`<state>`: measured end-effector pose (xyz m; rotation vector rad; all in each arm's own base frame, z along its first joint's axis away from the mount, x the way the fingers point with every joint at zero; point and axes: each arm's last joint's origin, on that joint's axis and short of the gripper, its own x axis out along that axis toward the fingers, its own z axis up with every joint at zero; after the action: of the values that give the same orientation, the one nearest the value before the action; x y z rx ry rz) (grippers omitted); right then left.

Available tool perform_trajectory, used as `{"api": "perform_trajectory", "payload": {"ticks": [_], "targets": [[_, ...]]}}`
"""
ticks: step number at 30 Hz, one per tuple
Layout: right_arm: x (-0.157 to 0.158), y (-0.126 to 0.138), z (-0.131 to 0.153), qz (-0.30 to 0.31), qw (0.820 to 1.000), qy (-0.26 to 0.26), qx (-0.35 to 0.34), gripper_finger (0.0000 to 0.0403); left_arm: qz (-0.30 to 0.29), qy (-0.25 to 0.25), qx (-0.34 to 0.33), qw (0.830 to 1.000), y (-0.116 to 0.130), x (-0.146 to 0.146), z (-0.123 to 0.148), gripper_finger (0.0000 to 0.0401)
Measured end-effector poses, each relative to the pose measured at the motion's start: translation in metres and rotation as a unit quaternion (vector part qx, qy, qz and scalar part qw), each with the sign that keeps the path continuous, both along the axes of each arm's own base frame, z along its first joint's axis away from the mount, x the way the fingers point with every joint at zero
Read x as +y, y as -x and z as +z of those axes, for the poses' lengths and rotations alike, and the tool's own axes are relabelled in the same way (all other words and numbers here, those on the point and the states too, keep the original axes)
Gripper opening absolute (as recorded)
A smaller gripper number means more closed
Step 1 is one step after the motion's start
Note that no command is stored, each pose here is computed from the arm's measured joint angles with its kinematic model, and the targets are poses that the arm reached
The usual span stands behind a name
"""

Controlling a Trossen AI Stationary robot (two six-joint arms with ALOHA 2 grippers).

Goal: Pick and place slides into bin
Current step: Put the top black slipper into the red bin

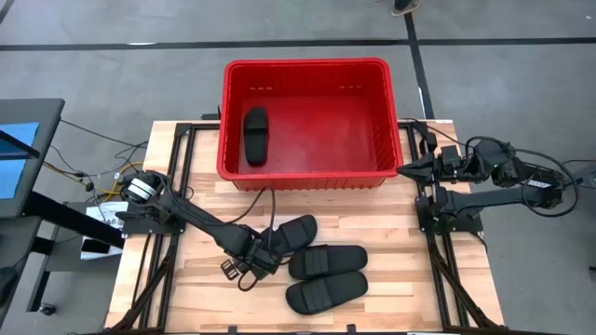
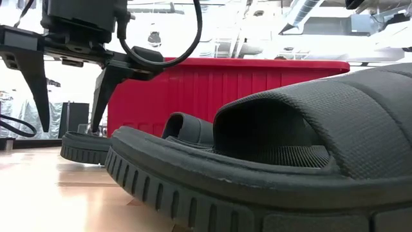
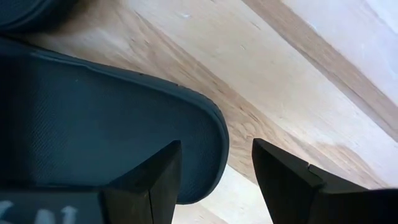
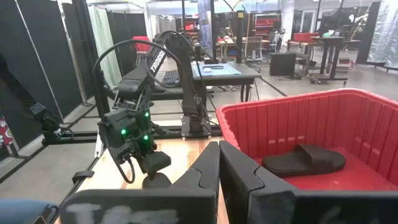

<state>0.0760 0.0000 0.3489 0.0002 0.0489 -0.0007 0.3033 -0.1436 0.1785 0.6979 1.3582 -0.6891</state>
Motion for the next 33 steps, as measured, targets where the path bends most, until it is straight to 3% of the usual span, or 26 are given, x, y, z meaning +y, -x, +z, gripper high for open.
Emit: {"api": "perform_trajectory", "payload": {"ticks": [7, 15, 33], "targets": [[0.0, 0.0, 0.0, 0.0, 1.0, 0.0, 0.0, 0.0, 0.0, 0.0, 0.001, 1.0, 0.0, 0.0, -0.001, 0.0187], [0.0, 0.0, 0.0, 0.0, 1.0, 0.0, 0.0, 0.0, -0.001, -0.001, 0.002, 1.0, 0.007, 0.003, -0.02, 0.0187], [0.0, 0.0, 0.0, 0.0, 1.0, 0.0, 0.0, 0.0, -0.018, 0.001, -0.011, 1.0, 0.009, 0.004, -0.026, 0.0178]]}}
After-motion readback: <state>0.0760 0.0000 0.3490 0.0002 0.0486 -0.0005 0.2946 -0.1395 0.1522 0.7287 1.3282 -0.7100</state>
